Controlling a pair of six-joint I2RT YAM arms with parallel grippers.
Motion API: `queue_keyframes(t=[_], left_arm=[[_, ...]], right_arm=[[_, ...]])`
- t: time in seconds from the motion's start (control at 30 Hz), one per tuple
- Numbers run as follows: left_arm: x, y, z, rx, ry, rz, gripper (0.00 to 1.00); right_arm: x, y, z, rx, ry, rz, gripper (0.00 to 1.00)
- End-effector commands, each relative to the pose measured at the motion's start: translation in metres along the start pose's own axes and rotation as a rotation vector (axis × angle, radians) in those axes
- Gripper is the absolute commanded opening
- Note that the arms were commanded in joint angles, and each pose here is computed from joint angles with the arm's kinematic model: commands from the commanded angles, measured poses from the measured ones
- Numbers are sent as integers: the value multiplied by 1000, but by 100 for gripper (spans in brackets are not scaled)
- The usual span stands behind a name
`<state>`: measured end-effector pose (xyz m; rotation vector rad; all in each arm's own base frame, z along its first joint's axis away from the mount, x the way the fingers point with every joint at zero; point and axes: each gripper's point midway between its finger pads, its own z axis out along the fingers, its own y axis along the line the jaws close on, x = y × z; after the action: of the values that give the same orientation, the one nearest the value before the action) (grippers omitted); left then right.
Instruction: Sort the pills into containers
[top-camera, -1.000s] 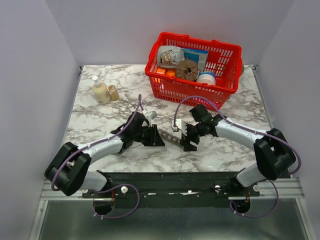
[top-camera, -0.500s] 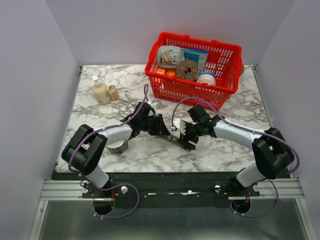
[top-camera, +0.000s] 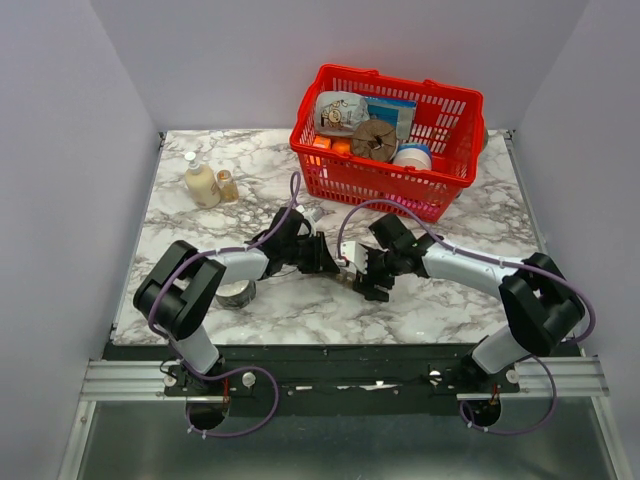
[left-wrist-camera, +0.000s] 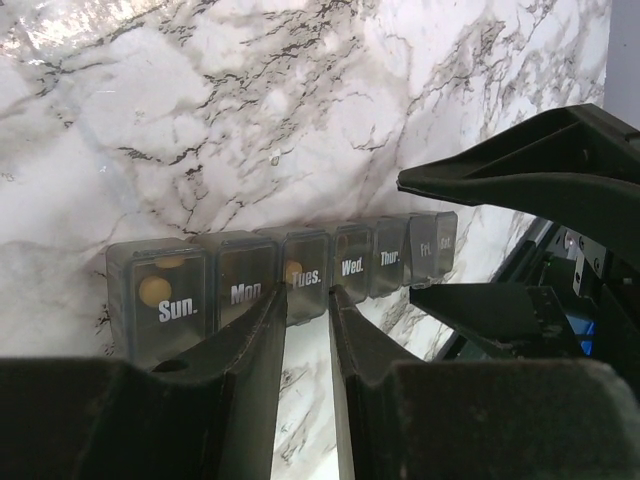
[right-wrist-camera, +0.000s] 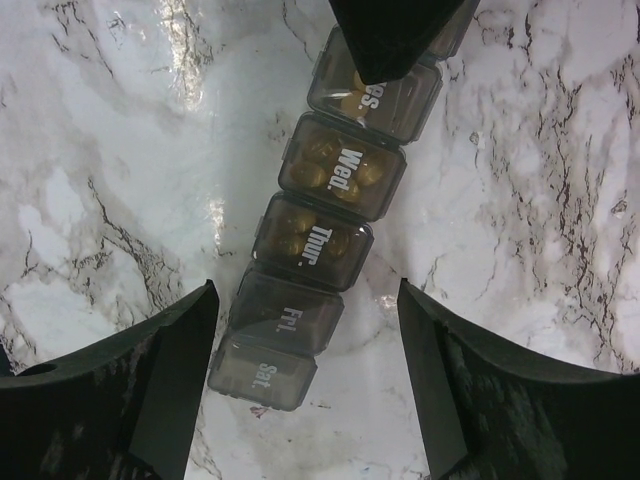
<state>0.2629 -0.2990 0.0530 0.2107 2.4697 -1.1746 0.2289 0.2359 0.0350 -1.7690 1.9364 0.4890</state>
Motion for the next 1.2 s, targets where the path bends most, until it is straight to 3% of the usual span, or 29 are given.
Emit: queue_keyframes(t=[0.0, 1.17], left_arm=[[10, 24, 3, -80, 20, -19, 32], [31, 51, 3, -153, 99, -34, 31]], right_arm=[[2, -7, 0, 55, 14, -4, 79], [0, -68, -44, 345, -15, 56, 59]])
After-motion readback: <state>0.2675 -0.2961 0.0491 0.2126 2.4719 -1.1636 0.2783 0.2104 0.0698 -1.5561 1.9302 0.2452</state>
